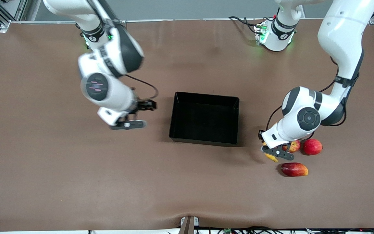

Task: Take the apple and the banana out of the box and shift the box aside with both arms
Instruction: 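Place the banana beside the apple while the right gripper reaches the box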

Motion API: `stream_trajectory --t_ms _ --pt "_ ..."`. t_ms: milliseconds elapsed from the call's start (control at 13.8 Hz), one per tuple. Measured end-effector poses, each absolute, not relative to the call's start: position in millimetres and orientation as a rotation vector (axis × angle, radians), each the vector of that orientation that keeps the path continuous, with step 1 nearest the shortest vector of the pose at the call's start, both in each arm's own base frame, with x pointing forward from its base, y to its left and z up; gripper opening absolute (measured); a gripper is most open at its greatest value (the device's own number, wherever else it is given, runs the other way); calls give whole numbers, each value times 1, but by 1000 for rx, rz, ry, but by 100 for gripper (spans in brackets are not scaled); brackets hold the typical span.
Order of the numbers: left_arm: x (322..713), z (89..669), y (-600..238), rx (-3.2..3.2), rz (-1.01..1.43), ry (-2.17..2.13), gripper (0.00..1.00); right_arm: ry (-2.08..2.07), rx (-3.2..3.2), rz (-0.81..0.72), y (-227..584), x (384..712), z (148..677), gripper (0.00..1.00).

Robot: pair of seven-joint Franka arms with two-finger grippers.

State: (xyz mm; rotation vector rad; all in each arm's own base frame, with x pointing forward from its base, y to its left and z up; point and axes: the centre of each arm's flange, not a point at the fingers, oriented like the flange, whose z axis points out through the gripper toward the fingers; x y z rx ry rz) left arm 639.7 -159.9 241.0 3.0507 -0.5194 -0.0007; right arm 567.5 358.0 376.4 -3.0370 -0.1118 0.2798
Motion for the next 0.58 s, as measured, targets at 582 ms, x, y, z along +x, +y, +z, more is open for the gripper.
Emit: stream_trajectory --t_ms 582 --pt "633 190 -144 3027 10 -471 37 -184 -3067 195 425 549 276 100"
